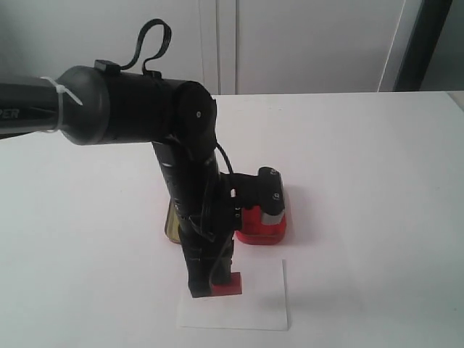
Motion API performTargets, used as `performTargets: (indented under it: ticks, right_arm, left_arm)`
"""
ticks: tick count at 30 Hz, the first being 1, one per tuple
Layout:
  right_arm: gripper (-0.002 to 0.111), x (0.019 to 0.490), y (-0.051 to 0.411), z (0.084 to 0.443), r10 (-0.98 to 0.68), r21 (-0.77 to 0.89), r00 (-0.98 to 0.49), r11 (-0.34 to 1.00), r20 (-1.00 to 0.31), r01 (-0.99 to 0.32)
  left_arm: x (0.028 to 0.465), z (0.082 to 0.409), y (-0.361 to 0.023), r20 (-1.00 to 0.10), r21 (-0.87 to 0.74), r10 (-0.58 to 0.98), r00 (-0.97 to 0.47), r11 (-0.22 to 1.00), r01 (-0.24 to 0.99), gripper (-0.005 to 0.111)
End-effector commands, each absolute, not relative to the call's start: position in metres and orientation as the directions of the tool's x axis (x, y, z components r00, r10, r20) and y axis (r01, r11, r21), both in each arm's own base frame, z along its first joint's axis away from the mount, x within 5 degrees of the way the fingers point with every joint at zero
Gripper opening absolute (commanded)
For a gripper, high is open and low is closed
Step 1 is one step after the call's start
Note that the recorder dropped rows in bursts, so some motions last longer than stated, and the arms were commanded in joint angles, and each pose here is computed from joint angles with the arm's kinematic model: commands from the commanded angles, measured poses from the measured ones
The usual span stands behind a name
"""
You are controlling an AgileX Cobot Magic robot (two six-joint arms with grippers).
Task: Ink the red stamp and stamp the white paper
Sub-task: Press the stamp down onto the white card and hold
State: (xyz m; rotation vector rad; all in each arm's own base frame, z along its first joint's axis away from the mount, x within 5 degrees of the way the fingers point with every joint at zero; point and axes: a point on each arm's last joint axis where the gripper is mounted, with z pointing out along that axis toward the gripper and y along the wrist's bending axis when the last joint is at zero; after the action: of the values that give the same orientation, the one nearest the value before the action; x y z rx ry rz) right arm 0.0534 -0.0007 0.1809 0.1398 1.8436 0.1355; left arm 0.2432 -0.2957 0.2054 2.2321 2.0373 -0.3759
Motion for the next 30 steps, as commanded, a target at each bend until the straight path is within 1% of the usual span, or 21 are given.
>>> performTargets:
  ticks: [1, 9, 13, 19, 30]
  right_arm:
    - [0.000, 0.053, -0.001, 0.182, 0.149, 0.151, -0.259, 0.988, -0.954, 0.016]
    - [0.000, 0.053, -0.001, 0.182, 0.149, 0.151, -0.259, 0.988, -0.954, 0.016]
    - [0.000, 0.053, -0.001, 0.182, 0.149, 0.151, -0.259, 0.988, -0.954, 0.016]
    - [0.000, 0.053, -0.001, 0.182, 0.149, 0.151, -0.259, 0.988, -0.954, 0.016]
    - [0.000, 0.053, -0.001, 0.182, 0.149, 0.151, -0.259, 0.988, -0.954, 0.016]
  left_arm:
    - [0.242, 0.199, -0.298, -0.238, -0.108, 0.968, 0.083, -0.111, 0.988, 0.000]
    - [0.246, 0.187, -0.300, -0.215, -0.103, 0.973, 0.089, -0.114, 0.988, 0.000]
    - [0.247, 0.187, -0.300, -0.214, -0.090, 0.973, 0.090, -0.111, 0.990, 0.000]
    - [0.250, 0.186, -0.297, -0.183, -0.067, 0.979, 0.090, -0.104, 0.992, 0.000]
    - [0.251, 0.186, -0.299, -0.195, -0.051, 0.977, 0.085, -0.097, 0.994, 0.000]
